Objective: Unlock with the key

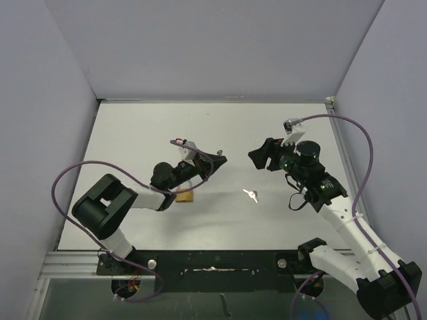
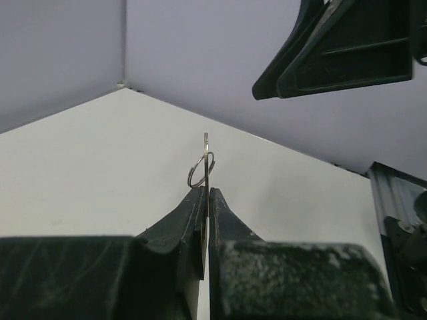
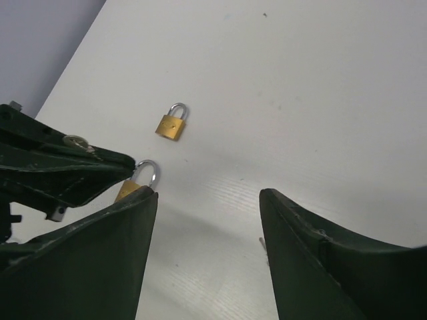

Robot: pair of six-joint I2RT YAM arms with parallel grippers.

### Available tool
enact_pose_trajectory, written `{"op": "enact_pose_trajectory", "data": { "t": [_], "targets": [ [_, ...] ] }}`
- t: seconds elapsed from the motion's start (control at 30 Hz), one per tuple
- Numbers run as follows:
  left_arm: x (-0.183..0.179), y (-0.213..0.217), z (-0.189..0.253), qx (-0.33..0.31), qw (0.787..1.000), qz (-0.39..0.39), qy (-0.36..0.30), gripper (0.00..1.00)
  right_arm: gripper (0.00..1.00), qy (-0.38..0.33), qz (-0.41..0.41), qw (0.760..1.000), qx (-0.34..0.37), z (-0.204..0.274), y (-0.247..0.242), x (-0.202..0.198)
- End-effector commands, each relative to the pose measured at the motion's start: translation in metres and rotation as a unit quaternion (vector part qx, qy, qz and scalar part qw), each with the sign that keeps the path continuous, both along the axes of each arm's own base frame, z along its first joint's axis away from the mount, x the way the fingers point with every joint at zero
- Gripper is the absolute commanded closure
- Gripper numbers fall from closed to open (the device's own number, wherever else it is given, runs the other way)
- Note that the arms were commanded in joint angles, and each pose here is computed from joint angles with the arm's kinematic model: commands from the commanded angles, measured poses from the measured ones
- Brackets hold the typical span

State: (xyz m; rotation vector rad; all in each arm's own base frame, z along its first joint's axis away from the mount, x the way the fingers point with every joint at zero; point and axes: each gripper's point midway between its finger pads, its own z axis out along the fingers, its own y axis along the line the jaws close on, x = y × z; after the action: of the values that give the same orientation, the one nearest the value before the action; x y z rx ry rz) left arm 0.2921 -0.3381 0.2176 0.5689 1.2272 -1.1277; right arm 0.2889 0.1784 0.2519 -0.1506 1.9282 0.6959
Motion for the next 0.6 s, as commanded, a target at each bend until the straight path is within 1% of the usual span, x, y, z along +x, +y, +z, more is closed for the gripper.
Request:
{"op": "enact_pose_trajectory", "data": {
  "t": [0.0, 0.07, 0.17, 0.27, 0.33, 0.37, 0.57],
  "targets": [
    [-0.033, -0.011, 0.013, 0.021, 0.989, -0.135, 0.055, 1.00, 0.41, -0.050, 0.008, 0.998, -0.022, 0.004, -0.018, 0.004],
    [-0.040, -0.009, 0.007, 0.039, 0.982, -0.164, 0.084, 1.00, 0.44, -0.076, 0.012, 0.997, -0.023, 0.003, -0.021, 0.001],
    [-0.055, -0.009, 0.004, 0.046, 0.971, -0.206, 0.109, 1.00, 0.43, -0.122, 0.034, 0.992, -0.021, 0.008, -0.019, -0.004],
    [-0.071, -0.010, -0.003, 0.052, 0.955, -0.256, 0.141, 1.00, 0.43, -0.148, 0.065, 0.987, -0.018, 0.010, -0.012, -0.010],
    [-0.080, -0.010, -0.011, 0.057, 0.942, -0.285, 0.166, 1.00, 0.43, -0.151, 0.087, 0.985, -0.013, 0.008, -0.006, -0.014],
    [-0.081, -0.012, -0.007, 0.056, 0.938, -0.299, 0.164, 1.00, 0.43, -0.147, 0.099, 0.984, -0.009, 0.006, -0.002, -0.015],
    [-0.088, -0.017, -0.019, 0.057, 0.909, -0.357, 0.207, 1.00, 0.48, -0.130, 0.174, 0.976, 0.029, -0.005, 0.022, -0.024]
  ]
}}
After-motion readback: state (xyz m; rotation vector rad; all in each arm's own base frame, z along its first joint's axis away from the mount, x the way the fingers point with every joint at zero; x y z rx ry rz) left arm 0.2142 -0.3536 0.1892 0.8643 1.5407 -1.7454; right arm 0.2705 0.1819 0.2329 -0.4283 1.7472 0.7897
